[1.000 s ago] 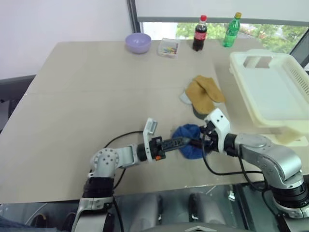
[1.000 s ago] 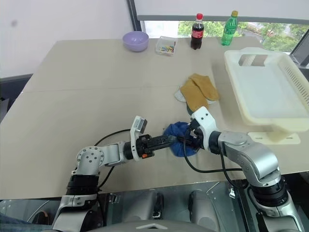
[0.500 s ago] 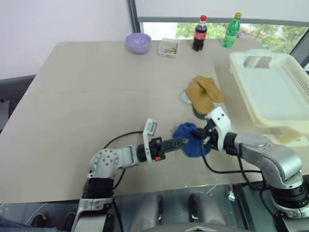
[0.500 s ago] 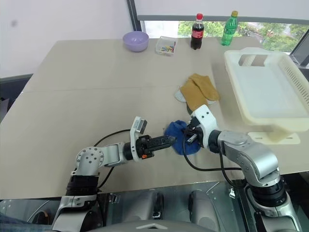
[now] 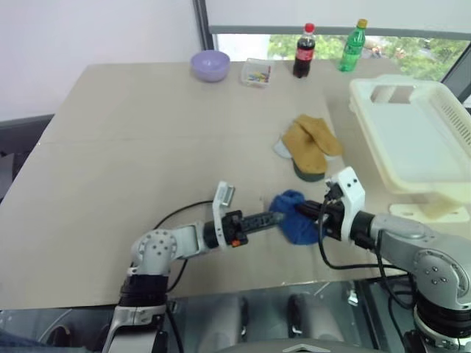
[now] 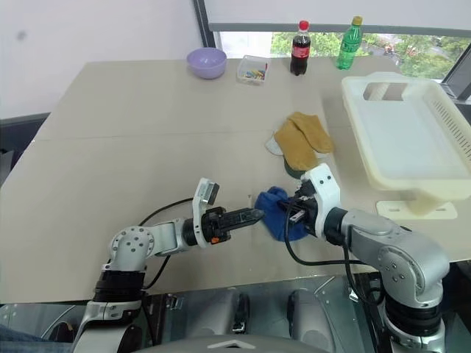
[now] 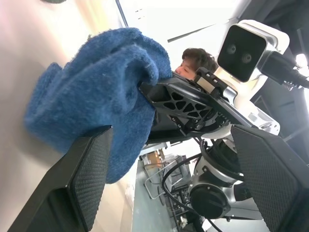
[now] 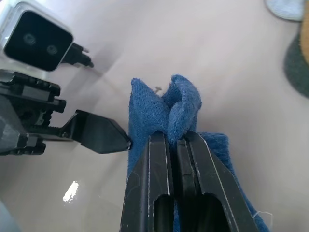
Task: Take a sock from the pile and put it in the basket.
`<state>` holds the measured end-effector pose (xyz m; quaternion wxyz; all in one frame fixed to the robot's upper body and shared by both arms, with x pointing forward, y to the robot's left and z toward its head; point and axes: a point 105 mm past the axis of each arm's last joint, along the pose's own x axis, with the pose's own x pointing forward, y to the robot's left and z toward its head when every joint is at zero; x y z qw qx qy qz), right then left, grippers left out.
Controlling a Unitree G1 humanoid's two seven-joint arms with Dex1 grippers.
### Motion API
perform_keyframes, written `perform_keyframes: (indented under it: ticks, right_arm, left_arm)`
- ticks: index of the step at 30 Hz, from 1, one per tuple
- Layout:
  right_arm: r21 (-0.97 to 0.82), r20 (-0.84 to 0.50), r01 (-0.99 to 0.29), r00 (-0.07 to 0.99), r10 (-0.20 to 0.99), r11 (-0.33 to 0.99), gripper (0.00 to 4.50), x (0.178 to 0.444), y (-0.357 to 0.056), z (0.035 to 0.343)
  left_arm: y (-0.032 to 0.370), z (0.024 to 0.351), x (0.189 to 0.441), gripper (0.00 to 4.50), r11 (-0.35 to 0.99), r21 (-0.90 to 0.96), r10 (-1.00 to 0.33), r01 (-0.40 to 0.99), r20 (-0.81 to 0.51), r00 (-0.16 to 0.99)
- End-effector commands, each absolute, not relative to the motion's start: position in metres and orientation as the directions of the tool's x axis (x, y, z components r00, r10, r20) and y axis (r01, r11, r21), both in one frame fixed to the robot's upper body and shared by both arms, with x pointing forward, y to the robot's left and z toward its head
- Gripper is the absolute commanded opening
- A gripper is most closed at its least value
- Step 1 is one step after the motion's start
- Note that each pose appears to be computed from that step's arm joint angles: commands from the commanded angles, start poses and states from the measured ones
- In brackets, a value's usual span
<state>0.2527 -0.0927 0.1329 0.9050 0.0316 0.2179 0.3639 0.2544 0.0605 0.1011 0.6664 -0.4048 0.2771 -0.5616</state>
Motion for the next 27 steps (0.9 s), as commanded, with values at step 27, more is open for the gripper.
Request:
perform_keyframes:
  ticks: [27]
  right_arm:
    - [-0.080,-0.295,-0.919,0.392,0.871,0.387,0.07,0.272,-0.020,0.151]
  left_arm:
    - [0.090,0.133,0.227,4.19,-0.064,-0.764,-0.958,0.643,0.228,0.175]
